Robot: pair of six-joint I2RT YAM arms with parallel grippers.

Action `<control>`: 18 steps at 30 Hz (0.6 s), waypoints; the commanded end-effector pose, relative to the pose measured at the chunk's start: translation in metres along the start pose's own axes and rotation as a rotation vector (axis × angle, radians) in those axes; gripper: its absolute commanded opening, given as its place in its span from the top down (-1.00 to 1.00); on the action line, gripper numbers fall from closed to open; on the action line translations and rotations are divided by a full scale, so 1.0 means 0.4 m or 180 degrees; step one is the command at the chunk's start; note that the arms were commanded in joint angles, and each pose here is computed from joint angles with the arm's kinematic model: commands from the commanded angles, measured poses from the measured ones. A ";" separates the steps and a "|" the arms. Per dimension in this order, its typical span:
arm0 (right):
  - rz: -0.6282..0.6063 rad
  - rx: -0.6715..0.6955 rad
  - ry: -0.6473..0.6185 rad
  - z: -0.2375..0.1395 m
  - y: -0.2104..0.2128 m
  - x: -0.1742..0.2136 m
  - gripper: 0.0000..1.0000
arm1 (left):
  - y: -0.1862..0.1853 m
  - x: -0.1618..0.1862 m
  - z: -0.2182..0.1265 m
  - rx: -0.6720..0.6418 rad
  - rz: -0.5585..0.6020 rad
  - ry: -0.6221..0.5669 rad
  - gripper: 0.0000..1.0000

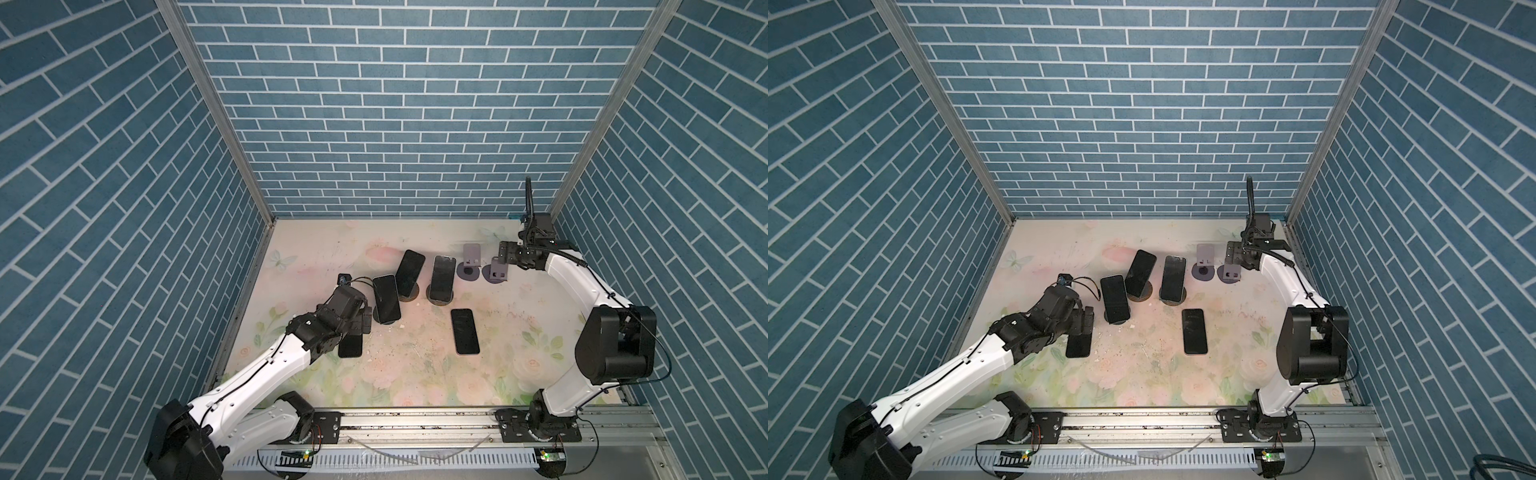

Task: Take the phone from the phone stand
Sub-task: 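Reach the left gripper to the teal-edged phone standing on its stand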

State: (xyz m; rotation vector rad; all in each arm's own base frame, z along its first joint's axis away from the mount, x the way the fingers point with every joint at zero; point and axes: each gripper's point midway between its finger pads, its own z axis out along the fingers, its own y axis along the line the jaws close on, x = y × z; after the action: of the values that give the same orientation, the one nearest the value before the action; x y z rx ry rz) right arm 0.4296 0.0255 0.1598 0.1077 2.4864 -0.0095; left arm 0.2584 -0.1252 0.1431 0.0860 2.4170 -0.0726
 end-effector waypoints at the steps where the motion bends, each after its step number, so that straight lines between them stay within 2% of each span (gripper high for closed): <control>1: 0.0231 0.0065 0.0062 -0.024 -0.013 0.054 -0.85 | 0.014 -0.026 -0.019 -0.0209 -0.0091 -0.0089 -0.99; 11: 0.0340 0.0030 0.0058 -0.078 -0.014 0.132 -0.85 | -0.020 -0.061 -0.018 -0.0381 -0.0244 -0.0294 -0.99; 18: 0.0472 0.0051 0.0015 -0.106 -0.028 0.173 -0.85 | -0.065 -0.086 -0.002 -0.0566 -0.0184 -0.0191 -0.99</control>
State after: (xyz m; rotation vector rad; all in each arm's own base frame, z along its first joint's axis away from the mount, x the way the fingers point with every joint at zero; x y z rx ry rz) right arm 0.3615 0.0235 0.1587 0.2405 2.4677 0.0372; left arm 0.2783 -0.1521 0.1608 -0.0283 2.3598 0.0532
